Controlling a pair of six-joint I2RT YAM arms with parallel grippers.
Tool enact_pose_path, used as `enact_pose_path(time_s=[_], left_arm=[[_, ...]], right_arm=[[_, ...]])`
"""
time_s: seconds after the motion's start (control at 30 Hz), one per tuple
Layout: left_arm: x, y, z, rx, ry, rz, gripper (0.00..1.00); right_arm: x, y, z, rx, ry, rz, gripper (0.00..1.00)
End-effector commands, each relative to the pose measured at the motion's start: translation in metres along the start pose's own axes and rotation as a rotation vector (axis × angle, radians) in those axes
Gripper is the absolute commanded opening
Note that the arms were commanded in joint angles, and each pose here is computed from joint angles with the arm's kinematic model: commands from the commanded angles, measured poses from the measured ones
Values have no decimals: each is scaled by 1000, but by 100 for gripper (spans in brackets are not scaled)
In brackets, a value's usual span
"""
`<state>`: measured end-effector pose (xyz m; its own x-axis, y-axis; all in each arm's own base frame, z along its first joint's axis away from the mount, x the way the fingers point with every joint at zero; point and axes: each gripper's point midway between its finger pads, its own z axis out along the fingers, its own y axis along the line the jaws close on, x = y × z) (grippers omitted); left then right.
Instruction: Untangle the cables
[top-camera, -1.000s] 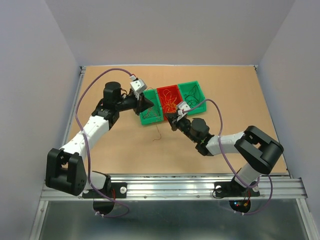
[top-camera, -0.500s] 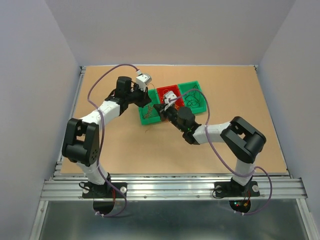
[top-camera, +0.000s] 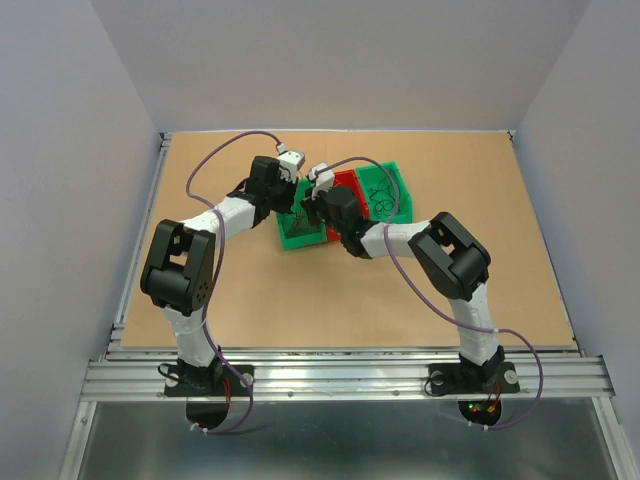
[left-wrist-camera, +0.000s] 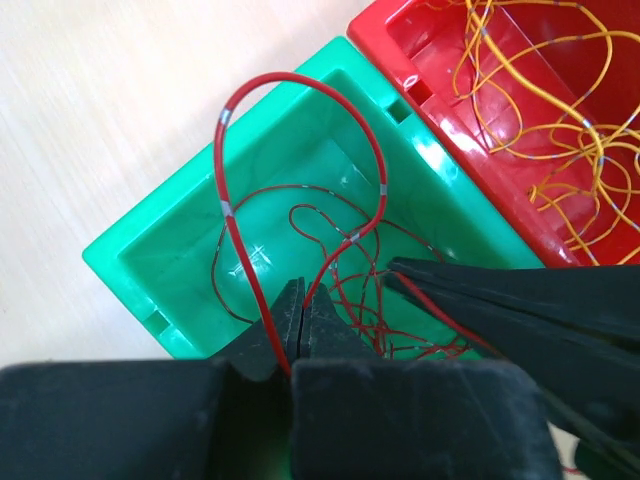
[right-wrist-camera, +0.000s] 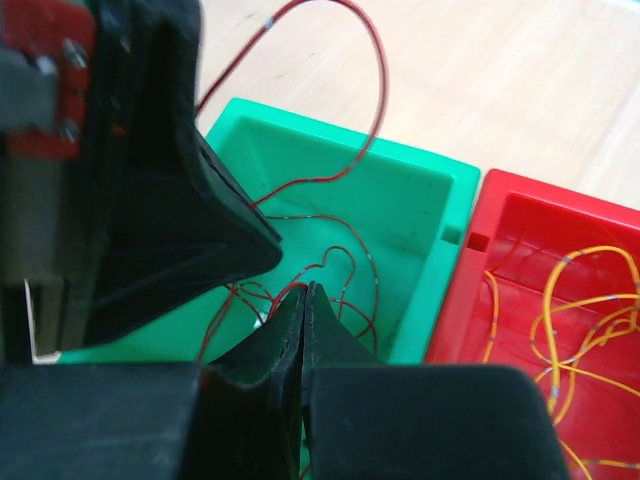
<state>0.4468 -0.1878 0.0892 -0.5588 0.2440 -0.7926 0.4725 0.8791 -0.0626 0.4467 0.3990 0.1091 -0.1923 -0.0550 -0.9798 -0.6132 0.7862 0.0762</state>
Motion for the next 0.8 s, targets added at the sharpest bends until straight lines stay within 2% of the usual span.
enact_pose_path(time_s=[0.0, 0.17, 0.47, 0.6, 0.77], left_arm=[[-33, 1, -3, -99, -80, 19, 0], [-27, 0, 0, -161, -65, 57, 0], [-15, 4, 15, -176, -9, 53, 0], [-12, 5, 19, -164, 6, 37, 0], [-25, 11, 10, -87, -36, -41, 0]], right_arm=[[-10, -4, 12, 54, 11, 43, 0], [0, -9, 17, 84, 35, 48, 0], [-13, -25, 15, 186, 2, 68, 1], [-17, -30, 12, 218, -11, 89, 0], [-29, -30, 10, 224, -50, 126, 1]])
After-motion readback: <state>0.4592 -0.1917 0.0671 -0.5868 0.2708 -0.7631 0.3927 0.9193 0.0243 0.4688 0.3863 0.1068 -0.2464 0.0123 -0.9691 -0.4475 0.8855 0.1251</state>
